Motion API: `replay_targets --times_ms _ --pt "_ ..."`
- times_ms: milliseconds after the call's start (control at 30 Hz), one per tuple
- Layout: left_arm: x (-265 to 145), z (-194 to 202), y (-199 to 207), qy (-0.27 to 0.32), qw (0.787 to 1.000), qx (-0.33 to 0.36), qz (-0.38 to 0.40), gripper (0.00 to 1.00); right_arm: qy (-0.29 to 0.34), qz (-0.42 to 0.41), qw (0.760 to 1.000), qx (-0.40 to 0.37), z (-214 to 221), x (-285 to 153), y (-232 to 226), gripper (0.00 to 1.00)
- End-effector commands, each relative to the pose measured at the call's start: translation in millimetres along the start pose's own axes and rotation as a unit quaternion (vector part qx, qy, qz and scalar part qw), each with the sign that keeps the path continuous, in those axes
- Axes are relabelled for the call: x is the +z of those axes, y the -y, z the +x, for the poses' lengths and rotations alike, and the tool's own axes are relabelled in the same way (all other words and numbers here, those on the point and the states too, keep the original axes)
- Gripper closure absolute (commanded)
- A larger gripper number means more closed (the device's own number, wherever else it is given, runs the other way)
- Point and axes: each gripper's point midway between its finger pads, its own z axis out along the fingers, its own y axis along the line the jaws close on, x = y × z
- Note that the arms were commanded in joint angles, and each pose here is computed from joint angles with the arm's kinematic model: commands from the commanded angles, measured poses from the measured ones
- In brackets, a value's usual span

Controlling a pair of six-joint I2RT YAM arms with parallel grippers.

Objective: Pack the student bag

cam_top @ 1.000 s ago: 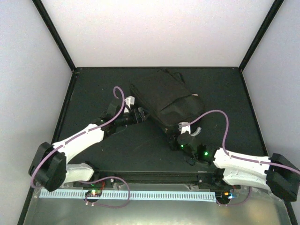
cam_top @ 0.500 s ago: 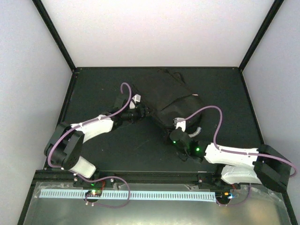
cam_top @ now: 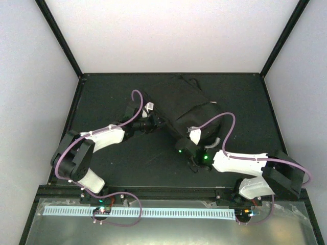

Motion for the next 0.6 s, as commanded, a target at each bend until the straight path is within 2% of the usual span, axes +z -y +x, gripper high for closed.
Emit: replay_targets --times_ms 0,100,233,367,567 --pt "-0.8 -7.7 9.7 0.018 1.000 0.004 0.021 0.82 0.039 0.022 0.999 0.008 -20.5 -8.0 2.3 0.93" --pt "0.3 -11.6 7.4 0.024 1.000 0.009 0.010 0.98 0.031 0.011 0.999 -0.017 -21.5 -17.4 3.5 0.98" --pt "-0.9 -19.5 5.6 0.033 0.999 0.022 -0.009 0.99 -0.014 -0.031 0.995 -0.094 -7.0 -28.9 2.5 0.98" --pt "-9.0 -30.7 1.6 0.056 0.997 0.034 -0.031 0.99 -0.057 -0.081 0.987 -0.130 8.3 -43.1 11.4 0.98" --pt "-16.5 -40.4 -4.7 0.067 0.996 0.038 -0.046 0.99 -0.101 -0.069 0.973 -0.196 12.0 -53.9 40.1 0.98"
